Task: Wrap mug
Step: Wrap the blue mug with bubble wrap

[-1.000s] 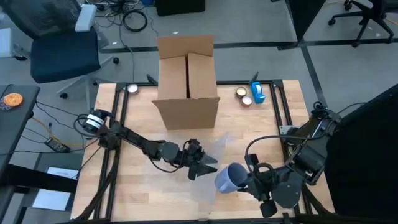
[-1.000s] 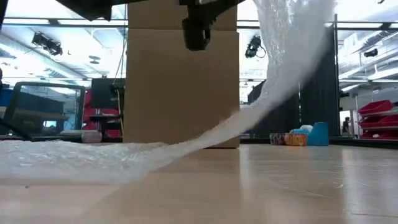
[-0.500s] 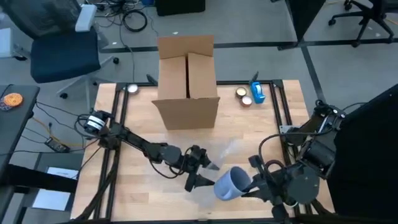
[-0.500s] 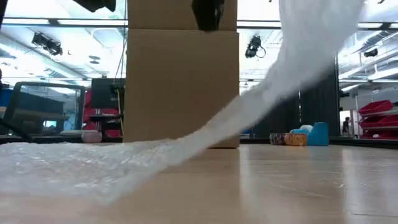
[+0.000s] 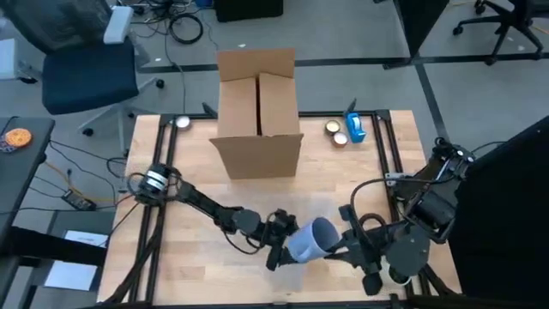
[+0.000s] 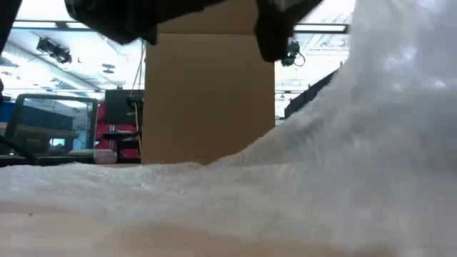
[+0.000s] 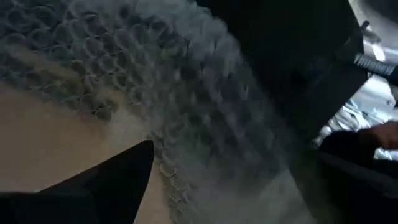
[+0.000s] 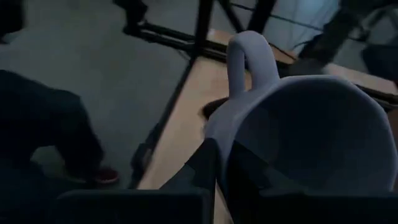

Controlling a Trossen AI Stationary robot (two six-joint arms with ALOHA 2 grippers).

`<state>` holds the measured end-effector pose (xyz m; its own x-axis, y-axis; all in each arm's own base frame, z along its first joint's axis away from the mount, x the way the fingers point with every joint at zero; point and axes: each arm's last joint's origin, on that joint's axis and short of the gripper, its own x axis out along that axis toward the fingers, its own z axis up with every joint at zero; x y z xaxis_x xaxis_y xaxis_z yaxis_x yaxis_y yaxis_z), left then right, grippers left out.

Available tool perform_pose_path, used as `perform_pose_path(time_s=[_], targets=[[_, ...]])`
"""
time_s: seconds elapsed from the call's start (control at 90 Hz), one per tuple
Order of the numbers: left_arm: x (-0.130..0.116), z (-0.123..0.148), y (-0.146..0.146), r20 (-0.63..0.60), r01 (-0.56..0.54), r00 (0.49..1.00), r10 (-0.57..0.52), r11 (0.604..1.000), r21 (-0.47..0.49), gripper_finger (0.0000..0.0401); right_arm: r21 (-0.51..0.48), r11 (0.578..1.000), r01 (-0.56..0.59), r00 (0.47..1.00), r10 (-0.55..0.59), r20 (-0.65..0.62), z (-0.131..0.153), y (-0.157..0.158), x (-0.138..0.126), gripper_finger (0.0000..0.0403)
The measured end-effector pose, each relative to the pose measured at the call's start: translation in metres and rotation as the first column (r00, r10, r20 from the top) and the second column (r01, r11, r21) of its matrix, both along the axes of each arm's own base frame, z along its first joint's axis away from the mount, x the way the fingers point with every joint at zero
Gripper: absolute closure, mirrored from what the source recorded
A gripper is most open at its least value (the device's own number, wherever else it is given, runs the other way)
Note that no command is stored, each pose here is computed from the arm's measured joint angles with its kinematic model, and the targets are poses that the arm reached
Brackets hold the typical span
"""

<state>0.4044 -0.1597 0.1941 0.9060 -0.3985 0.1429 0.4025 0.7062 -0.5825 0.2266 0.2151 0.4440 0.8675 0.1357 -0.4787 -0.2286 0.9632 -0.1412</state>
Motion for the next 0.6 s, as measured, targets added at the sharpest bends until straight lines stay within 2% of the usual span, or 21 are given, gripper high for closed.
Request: perform_pose_path(time_s=[0.156,0.344,0.444,0.6], targets=[[0.006,0.002,-0.004,0.024,0.012,1.000,-0.012,1.000,0.024,0.0052,-0.026,0.994,0.102,0.990,-0.104,-0.091,-0.015,-0.016,0.010,0.0403],[0.006,0.004,-0.004,0.034,0.040,0.999,-0.042,0.998,0.046,0.0053,-0.057,0.972,0.227,0.930,-0.234,-0.285,-0.050,-0.032,0.014,0.0402],[0.004,0.007,-0.006,0.043,0.095,0.994,-0.097,0.994,0.048,0.0053,-0.045,0.972,0.232,0.897,-0.231,-0.376,-0.064,-0.033,0.014,0.0402],[0.005,0.006,-0.004,0.016,0.153,0.988,-0.154,0.987,0.043,0.0053,0.043,0.982,0.185,0.844,-0.136,-0.518,-0.078,-0.029,0.011,0.0402]])
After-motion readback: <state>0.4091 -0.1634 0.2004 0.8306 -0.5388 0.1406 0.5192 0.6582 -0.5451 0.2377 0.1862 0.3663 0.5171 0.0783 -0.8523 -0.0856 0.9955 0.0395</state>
